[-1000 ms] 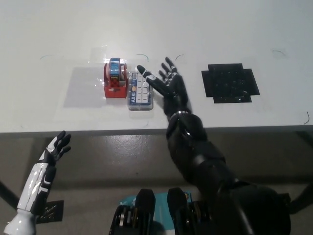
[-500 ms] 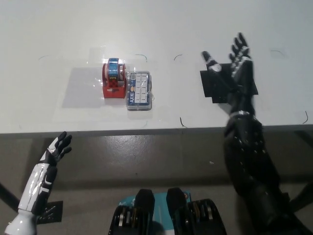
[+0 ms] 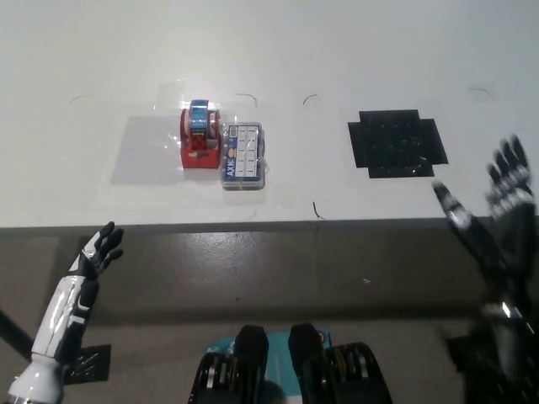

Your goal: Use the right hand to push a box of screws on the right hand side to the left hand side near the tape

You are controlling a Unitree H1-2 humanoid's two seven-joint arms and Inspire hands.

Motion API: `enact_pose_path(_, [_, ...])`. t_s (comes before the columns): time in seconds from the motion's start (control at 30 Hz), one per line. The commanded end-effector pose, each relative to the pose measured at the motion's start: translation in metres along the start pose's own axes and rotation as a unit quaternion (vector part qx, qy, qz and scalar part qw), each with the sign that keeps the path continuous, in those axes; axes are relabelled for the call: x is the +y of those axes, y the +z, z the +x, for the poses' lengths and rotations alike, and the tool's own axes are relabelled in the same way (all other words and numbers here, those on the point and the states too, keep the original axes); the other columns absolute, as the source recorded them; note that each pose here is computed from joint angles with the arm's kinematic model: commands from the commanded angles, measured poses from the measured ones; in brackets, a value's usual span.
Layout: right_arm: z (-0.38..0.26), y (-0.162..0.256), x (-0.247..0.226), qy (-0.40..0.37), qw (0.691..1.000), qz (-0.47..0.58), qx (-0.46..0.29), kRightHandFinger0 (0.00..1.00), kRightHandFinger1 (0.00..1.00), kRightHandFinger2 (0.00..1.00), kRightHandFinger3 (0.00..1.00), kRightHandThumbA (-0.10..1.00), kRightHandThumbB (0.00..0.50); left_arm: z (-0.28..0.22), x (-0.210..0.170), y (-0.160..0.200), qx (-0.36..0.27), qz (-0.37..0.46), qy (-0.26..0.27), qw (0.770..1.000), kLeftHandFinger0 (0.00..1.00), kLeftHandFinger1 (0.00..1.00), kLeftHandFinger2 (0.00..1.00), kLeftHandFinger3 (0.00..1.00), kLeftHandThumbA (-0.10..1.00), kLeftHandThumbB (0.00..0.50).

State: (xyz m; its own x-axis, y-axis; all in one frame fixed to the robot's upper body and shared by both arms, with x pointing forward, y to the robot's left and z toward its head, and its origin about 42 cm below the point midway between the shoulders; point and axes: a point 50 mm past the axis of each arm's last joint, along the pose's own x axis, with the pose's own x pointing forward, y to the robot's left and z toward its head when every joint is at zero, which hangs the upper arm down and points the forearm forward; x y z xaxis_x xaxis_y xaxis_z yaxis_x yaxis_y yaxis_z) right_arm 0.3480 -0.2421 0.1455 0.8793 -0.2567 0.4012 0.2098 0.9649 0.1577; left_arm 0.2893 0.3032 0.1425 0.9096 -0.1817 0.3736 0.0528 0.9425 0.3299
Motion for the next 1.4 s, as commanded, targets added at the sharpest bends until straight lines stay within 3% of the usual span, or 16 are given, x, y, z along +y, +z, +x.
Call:
enact_pose_path(0.0, [-0.044, 0.022, -0.031, 0.069, 0.995, -0.047, -0.047, 1.00, 1.00, 1.00, 1.00, 1.00, 0.308, 0.026, 0.024, 0.009, -0.027, 0.009, -0.006, 1.000, 1.00, 1.00, 1.00, 1.00, 1.00, 0.233])
enact_pose_path(0.3, [-0.075, -0.014, -0.050, 0.081, 0.993, -0.070, 0.040, 1.00, 1.00, 1.00, 1.00, 1.00, 0.272, 0.028, 0.024, 0.007, -0.031, -0.007, 0.004, 0.999, 1.00, 1.00, 1.00, 1.00, 1.00, 0.207])
enact_pose_path(0.4, [-0.073, -0.026, -0.050, 0.089, 0.992, -0.071, 0.060, 1.00, 1.00, 1.00, 1.00, 1.00, 0.313, 0.030, 0.025, 0.005, -0.029, -0.007, 0.015, 0.999, 1.00, 1.00, 1.00, 1.00, 1.00, 0.215])
enact_pose_path(0.57, [-0.077, -0.042, -0.055, 0.087, 0.990, -0.071, 0.090, 1.00, 1.00, 1.00, 1.00, 1.00, 0.286, 0.025, 0.029, 0.000, -0.021, -0.008, 0.018, 1.000, 1.00, 1.00, 1.00, 1.00, 1.00, 0.199])
enact_pose_path(0.63, [-0.076, -0.048, -0.056, 0.080, 0.990, -0.063, 0.100, 1.00, 1.00, 1.00, 1.00, 1.00, 0.306, 0.027, 0.030, -0.003, -0.020, -0.010, 0.019, 1.000, 1.00, 1.00, 1.00, 1.00, 1.00, 0.194])
enact_pose_path(0.7, [-0.075, -0.049, -0.057, 0.078, 0.989, -0.075, 0.102, 1.00, 1.00, 1.00, 1.00, 1.00, 0.325, 0.027, 0.029, -0.005, -0.015, -0.008, 0.018, 1.000, 1.00, 1.00, 1.00, 1.00, 1.00, 0.188])
enact_pose_path(0.87, [-0.070, -0.050, -0.054, 0.078, 0.990, -0.067, 0.099, 1.00, 1.00, 1.00, 1.00, 1.00, 0.306, 0.017, 0.025, -0.007, 0.001, -0.007, 0.021, 1.000, 1.00, 1.00, 1.00, 1.00, 1.00, 0.200])
enact_pose_path(1.03, [-0.061, -0.046, -0.050, 0.080, 0.991, -0.056, 0.087, 1.00, 1.00, 1.00, 1.00, 1.00, 0.294, 0.009, 0.024, -0.013, 0.014, -0.010, 0.014, 1.000, 1.00, 1.00, 1.00, 1.00, 1.00, 0.181])
enact_pose_path(1.17, [-0.056, -0.036, -0.045, 0.084, 0.993, -0.043, 0.066, 1.00, 1.00, 1.00, 1.00, 1.00, 0.344, 0.003, 0.022, -0.014, 0.030, 0.003, 0.013, 0.999, 1.00, 1.00, 1.00, 1.00, 1.00, 0.173])
enact_pose_path(1.37, [-0.047, -0.029, -0.035, 0.098, 0.993, -0.038, 0.046, 1.00, 1.00, 1.00, 1.00, 1.00, 0.320, -0.002, 0.017, -0.019, 0.038, 0.016, 0.021, 0.999, 1.00, 1.00, 1.00, 1.00, 1.00, 0.157])
